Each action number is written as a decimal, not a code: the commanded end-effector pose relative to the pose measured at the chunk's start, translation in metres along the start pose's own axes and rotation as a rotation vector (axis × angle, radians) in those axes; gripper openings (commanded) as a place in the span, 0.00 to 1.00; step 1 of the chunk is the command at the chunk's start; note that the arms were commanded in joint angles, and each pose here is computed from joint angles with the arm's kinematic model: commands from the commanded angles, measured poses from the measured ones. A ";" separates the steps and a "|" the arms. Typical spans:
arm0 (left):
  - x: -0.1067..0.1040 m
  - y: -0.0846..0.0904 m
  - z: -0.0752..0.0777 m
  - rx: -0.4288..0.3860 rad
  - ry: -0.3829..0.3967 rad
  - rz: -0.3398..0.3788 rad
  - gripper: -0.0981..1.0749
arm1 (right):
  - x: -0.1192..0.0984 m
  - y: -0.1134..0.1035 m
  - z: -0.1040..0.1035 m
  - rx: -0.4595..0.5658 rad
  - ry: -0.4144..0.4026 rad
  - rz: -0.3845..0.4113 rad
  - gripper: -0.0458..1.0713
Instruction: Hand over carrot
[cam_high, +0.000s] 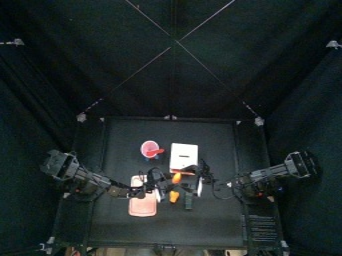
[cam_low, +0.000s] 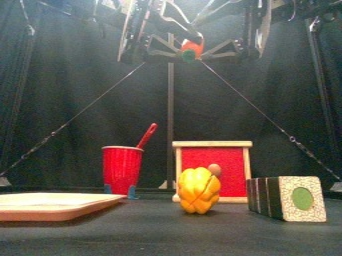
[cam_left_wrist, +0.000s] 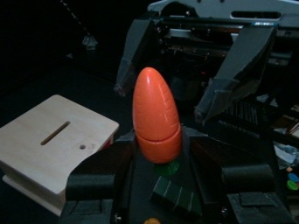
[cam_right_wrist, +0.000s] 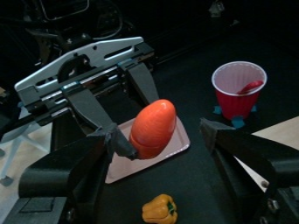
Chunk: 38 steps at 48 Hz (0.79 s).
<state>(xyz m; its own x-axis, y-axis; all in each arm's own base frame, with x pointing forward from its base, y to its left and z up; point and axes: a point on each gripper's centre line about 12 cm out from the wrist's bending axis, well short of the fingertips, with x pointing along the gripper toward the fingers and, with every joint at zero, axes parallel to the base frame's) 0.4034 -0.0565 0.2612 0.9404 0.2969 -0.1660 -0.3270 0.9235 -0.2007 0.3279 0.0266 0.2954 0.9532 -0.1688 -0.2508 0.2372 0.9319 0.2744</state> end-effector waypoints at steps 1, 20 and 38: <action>0.001 -0.004 0.015 -0.015 -0.042 -0.003 0.57 | -0.001 0.003 0.014 0.019 -0.033 0.007 0.97; 0.001 -0.007 0.015 0.001 -0.047 -0.016 0.57 | 0.006 0.001 0.013 0.030 -0.025 -0.011 0.96; 0.000 -0.005 0.015 0.004 -0.054 -0.007 0.57 | 0.013 -0.004 0.012 0.049 -0.012 -0.034 0.93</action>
<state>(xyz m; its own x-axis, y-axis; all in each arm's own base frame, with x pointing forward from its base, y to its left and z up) 0.4040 -0.0583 0.2632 0.9435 0.2946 -0.1518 -0.3202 0.9284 -0.1886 0.3398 0.0207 0.2923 0.9424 -0.1940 -0.2724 0.2747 0.9135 0.3000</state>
